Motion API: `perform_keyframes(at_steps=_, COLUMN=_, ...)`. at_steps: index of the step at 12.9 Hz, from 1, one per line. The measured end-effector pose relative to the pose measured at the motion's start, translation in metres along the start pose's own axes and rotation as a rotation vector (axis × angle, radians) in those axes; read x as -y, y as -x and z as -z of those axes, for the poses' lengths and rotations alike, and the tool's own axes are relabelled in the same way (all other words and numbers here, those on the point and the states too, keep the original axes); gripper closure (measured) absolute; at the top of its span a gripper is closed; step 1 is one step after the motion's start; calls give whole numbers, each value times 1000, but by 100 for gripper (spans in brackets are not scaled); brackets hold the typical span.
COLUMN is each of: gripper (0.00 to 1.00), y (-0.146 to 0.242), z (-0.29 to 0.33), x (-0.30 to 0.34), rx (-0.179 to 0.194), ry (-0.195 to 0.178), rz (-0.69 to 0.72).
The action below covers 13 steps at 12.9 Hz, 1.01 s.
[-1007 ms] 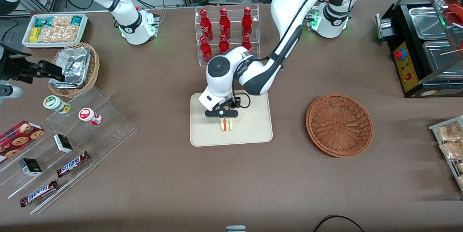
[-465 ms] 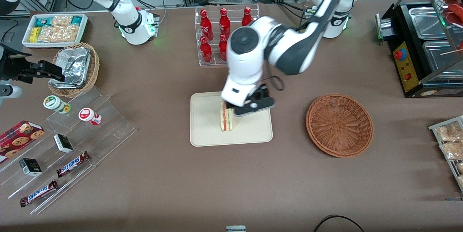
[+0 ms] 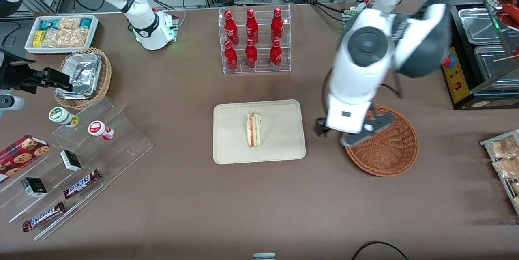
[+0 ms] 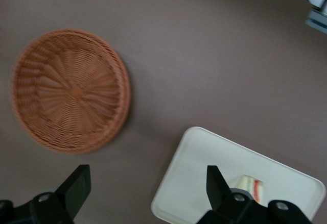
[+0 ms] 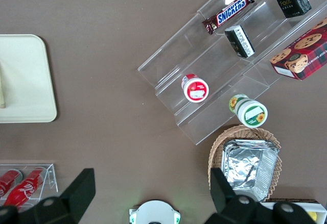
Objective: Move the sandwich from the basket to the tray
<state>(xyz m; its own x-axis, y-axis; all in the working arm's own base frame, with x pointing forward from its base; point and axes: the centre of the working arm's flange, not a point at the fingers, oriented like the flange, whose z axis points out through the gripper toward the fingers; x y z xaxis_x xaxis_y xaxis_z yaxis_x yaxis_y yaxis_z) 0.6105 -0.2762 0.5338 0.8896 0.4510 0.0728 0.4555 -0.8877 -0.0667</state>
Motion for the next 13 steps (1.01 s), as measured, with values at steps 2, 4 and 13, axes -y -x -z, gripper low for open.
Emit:
perform_keyframes(at_steps=2, gripper=0, y=-32, z=21, x=52, rx=25, ry=-17, rz=-31)
perform_keyframes(at_steps=4, gripper=0, y=-56, z=44, x=105, rx=40, ry=-17, rz=-87)
perform_keyframes(at_steps=13, gripper=0, y=-71, z=52, x=259, rx=113, ry=45, rz=-295)
